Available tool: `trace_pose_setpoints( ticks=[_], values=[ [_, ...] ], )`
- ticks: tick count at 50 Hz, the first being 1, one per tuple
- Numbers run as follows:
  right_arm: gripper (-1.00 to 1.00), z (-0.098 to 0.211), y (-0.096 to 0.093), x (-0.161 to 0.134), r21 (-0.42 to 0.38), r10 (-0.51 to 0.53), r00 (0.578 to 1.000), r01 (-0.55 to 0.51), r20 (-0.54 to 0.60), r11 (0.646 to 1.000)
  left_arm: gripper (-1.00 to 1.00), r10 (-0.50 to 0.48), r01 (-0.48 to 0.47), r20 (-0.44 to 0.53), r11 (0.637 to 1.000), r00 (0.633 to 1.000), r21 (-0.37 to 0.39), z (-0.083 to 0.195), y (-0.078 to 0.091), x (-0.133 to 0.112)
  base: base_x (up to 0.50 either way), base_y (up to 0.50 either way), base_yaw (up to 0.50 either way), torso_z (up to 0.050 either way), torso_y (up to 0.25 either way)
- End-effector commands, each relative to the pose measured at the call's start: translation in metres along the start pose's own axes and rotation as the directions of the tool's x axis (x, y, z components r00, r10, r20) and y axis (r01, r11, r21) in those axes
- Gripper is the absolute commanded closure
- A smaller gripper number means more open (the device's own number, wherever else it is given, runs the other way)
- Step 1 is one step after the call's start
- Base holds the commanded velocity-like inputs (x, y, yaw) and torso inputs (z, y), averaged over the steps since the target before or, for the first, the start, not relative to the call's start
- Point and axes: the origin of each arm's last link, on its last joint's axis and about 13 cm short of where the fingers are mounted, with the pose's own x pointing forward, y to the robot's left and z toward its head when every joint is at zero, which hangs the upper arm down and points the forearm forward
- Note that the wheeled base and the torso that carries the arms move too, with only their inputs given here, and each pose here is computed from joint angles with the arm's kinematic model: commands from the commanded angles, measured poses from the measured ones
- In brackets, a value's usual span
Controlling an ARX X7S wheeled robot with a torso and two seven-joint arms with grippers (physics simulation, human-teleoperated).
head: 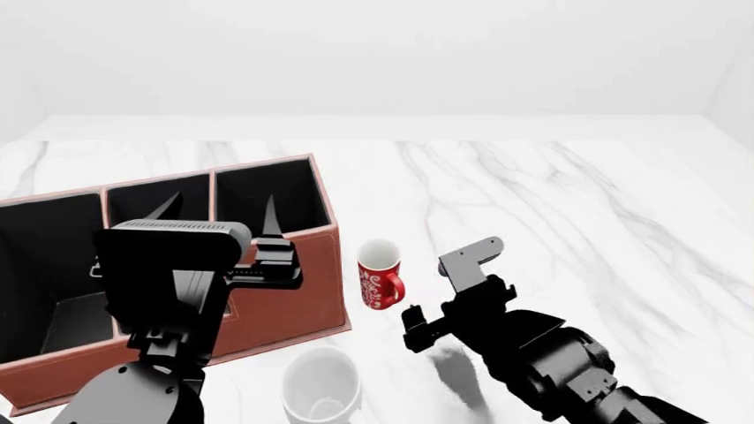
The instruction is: Pick up the red mug and place it to the right of the caddy.
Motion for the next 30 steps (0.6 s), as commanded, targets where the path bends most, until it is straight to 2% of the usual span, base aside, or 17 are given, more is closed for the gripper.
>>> trace_pose_setpoints(
  ticks=[1,4,5,6,7,8,11,12,15,17,19,21,22,23,24,27,30],
  values=[
    [-1.00,-0.007,0.002,-0.116,-0.004,-0.151,0.980,0.153,0.132,0.988,-1.00,0.000,0.000,-0.001,1.000,1.000,0.002,-0.001,-0.001,0.000,0.00,0.00,0.00,0.000,0.000],
    [-1.00,0.006,0.007,-0.152,0.009,-0.143,0.957,0.145,0.251,0.989,-1.00,0.001,-0.001,-0.002,1.000,1.000,0.000,0.000,-0.001,0.000,0.00,0.00,0.00,0.000,0.000],
    [-1.00,0.006,0.007,-0.152,0.009,-0.143,0.957,0.145,0.251,0.989,-1.00,0.001,-0.001,-0.001,1.000,1.000,0.000,0.000,-0.001,0.000,0.00,0.00,0.00,0.000,0.000],
    [-1.00,0.020,0.009,-0.175,0.018,-0.257,0.893,0.270,0.370,0.963,-1.00,0.000,0.000,-0.001,1.000,1.000,0.000,0.000,-0.001,0.000,0.00,0.00,0.00,0.000,0.000],
    [-1.00,0.024,0.011,-0.181,0.021,-0.308,0.859,0.328,0.408,0.944,-1.00,0.001,-0.001,0.000,1.000,1.000,0.000,0.000,-0.001,0.000,0.00,0.00,0.00,0.000,0.000],
    [-1.00,0.034,0.014,-0.193,0.063,-0.419,0.740,0.457,0.526,0.887,-1.00,0.000,0.000,0.001,1.000,1.000,-0.001,0.000,-0.001,0.000,0.00,0.00,0.00,0.000,0.000],
    [-1.00,0.046,0.027,-0.213,0.144,-0.403,0.583,0.439,0.706,0.887,-1.00,0.001,-0.001,0.005,1.000,1.000,-0.005,0.000,-0.001,0.000,0.00,0.00,0.00,0.000,0.000],
    [-1.00,0.050,0.035,-0.218,0.171,-0.389,0.481,0.435,0.786,0.884,-1.00,0.000,0.000,0.009,1.000,1.000,-0.006,0.001,-0.001,-0.001,0.00,0.00,0.00,0.000,0.000],
    [-1.00,0.049,0.041,-0.221,0.196,-0.366,0.403,0.403,0.839,0.894,-1.00,-0.001,0.001,0.011,1.000,1.000,-0.006,0.001,-0.001,-0.001,0.00,0.00,0.00,0.000,0.000],
    [-1.00,0.046,0.039,-0.219,0.261,-0.391,0.350,0.364,0.851,0.894,-1.00,0.000,0.001,0.017,1.000,1.000,-0.012,0.002,0.000,-0.001,0.00,0.00,0.00,0.000,0.000],
    [-1.00,0.044,0.036,-0.214,0.284,-0.404,0.349,0.345,0.846,0.894,-1.00,0.000,0.000,0.019,1.000,1.000,-0.012,0.001,0.000,-0.001,0.00,0.00,0.00,0.000,0.000],
    [-1.00,0.036,0.030,-0.203,0.308,-0.415,0.387,0.310,0.824,0.899,-1.00,0.002,-0.002,0.021,1.000,1.000,-0.012,0.001,0.000,-0.001,0.00,0.00,0.00,0.000,0.000],
    [-1.00,0.041,0.026,-0.199,0.313,-0.463,0.371,0.398,0.805,0.862,-1.00,0.001,-0.001,0.023,1.000,1.000,-0.012,0.001,0.000,-0.001,0.00,0.00,0.00,0.000,0.000],
    [-1.00,0.040,0.027,-0.200,0.313,-0.450,0.368,0.375,0.814,0.873,-1.00,0.000,0.000,0.022,1.000,1.000,-0.005,0.000,-0.001,-0.001,0.00,0.00,0.00,0.000,0.000],
    [-1.00,0.040,0.028,-0.198,0.303,-0.439,0.385,0.365,0.812,0.880,-1.00,0.001,-0.001,0.022,1.000,1.000,-0.005,0.000,-0.001,-0.001,0.00,0.00,0.00,0.000,0.000],
    [-1.00,0.039,0.031,-0.186,0.253,-0.426,0.419,0.408,0.802,0.877,-1.00,-0.001,0.001,0.026,1.000,1.000,0.010,-0.001,-0.003,-0.001,0.00,0.00,0.00,0.000,0.000],
    [-1.00,0.039,0.034,-0.188,0.240,-0.413,0.420,0.405,0.808,0.882,-1.00,-0.003,0.003,0.026,1.000,1.000,0.013,-0.001,-0.003,0.000,0.00,0.00,0.00,0.000,0.000]
  ],
)
